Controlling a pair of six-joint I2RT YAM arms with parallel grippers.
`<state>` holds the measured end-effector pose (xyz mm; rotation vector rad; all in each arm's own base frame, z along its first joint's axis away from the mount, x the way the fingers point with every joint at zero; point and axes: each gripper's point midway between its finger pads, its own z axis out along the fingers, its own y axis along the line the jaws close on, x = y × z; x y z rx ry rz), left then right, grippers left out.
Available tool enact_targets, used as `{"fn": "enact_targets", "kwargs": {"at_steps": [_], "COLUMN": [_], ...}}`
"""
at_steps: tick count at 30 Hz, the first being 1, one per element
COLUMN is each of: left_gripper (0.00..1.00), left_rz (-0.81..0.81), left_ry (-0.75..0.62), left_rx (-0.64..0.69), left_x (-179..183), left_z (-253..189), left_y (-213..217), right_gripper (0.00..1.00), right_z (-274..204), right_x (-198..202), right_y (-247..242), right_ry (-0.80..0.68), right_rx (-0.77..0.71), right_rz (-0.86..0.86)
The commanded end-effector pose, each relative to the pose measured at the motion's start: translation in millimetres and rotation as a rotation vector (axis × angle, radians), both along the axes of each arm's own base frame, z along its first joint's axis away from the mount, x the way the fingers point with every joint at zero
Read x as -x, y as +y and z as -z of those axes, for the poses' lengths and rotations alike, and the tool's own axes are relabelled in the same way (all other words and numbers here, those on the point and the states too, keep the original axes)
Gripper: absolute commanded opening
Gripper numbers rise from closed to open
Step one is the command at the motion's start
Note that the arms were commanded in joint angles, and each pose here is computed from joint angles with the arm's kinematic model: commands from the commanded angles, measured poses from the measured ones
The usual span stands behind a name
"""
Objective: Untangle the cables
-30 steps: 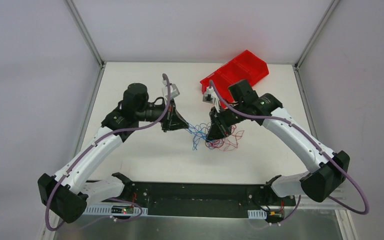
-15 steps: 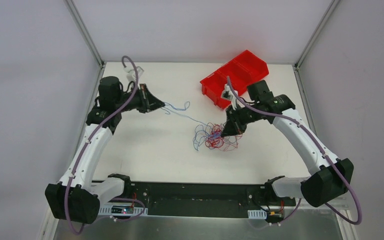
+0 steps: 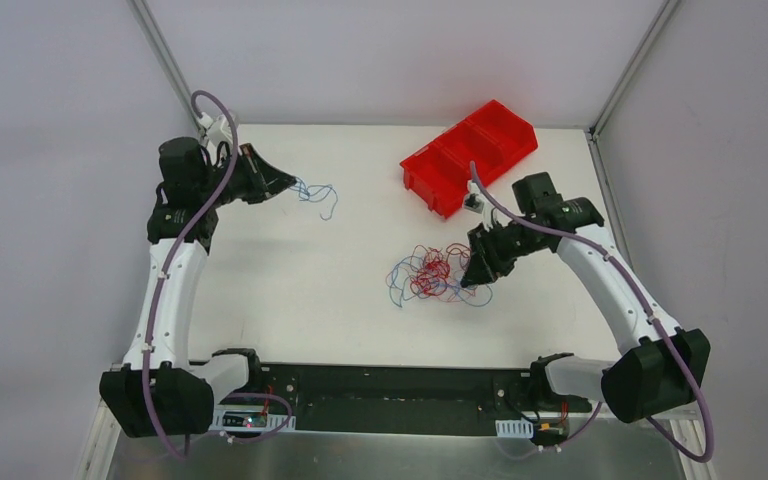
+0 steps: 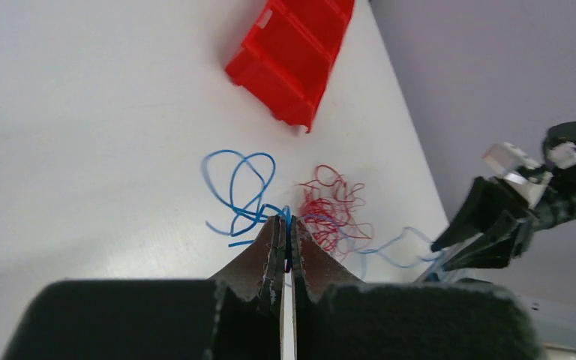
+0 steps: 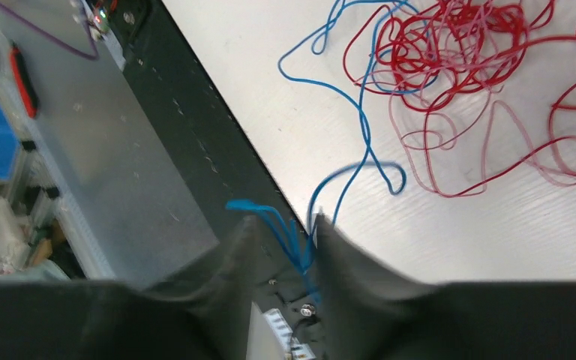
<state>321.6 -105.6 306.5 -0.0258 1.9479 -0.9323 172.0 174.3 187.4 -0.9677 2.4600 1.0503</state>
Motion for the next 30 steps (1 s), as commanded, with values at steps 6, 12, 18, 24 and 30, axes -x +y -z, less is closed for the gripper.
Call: {"fn": "enact_targets", "kwargs": {"at_steps": [6, 12, 18, 24, 30], "left_gripper": [0.00, 0.00, 0.00, 0.00, 0.00], "left_rz": [0.314, 0.542, 0.696, 0.752, 0.742], "left_ry": [-0.025, 0.030, 0.114, 0.158, 0.164], "left_rx": [0.116, 0.170, 0.250, 0.279, 0.294], "left_x": [27.9, 49.1, 58.5, 63.7, 59.0], "left_z": [-48.0, -52.9, -59.4, -59.8, -62.1], "left_y": [-71.1, -137.1, -180.2, -197.7, -199.5], "right_gripper": [0.81, 0.83, 0.86, 0.81, 0.14], "right_z": [-70.3, -146.1, -154.8, -135.4, -122.4], "right_x": [-46.8, -68.1, -59.7, -75.7, -79.1], "right_y": [29.1, 79.3, 121.5, 133.5, 131.7], "right_ry": [-0.275, -0.472, -0.537, -0.566, -0.565], "right_rx": [-0.159, -0.325, -0.347, -0.281, -0.243], "right_rz": [0.056, 0.015, -0.100, -0.087, -0.095]}}
